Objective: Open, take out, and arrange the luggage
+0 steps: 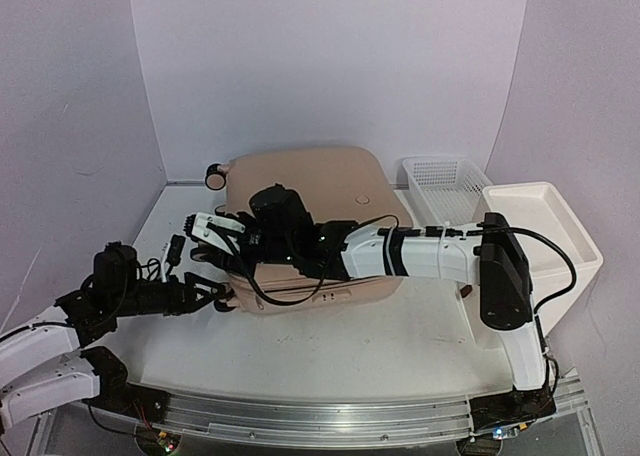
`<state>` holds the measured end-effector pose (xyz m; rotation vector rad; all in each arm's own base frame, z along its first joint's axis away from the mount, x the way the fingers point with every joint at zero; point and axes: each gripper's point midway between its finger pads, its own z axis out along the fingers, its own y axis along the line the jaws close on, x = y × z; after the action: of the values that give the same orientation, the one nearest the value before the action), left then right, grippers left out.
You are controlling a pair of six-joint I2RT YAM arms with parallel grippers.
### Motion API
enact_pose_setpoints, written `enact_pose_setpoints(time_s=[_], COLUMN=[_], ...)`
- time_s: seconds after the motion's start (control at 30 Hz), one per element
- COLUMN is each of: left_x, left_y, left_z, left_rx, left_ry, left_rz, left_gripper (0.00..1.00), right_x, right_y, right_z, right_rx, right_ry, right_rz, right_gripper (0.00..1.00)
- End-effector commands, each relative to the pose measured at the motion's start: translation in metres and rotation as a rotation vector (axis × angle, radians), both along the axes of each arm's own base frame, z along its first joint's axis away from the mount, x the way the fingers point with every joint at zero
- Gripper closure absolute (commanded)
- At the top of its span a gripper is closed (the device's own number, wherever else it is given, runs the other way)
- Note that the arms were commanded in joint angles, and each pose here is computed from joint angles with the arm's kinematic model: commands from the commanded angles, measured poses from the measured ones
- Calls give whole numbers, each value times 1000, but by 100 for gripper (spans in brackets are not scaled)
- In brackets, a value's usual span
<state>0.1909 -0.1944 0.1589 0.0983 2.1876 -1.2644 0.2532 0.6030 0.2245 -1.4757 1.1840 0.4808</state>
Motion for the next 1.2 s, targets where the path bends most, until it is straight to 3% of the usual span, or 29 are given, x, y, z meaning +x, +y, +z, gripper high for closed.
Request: enact_pose_setpoints(time_s=[0.0,0.07,0.17,0.43,0.67,0.83,1.17], left_x=[2,1,5,33,54,56,61], left_y=[-20,-20,-25,-62,-88,-103,-93], left_z=[-2,-2,-6,-24,-21,-19,-27], left_rx=[10,-44,58,183,176,148,92], left_ry=[-287,-397,-488,-403,-402,-418,-400], left_rz=[0,45,72,153,181,176,345], left_gripper=[13,16,28,32,41,40,40], right_x=[98,98,98,102,103,101,105], right_y=[-40,-39,-38,-42,-43,-42,-45], right_z=[69,71,75,76,81,85,91], right_rx=[240,249,260,262,275,289,318], right_ry=[26,35,41,37,43,51,49], right_rz=[-335,-335,-334,-365,-371,-374,-474], right_gripper=[97,98,97,97,97,98,100])
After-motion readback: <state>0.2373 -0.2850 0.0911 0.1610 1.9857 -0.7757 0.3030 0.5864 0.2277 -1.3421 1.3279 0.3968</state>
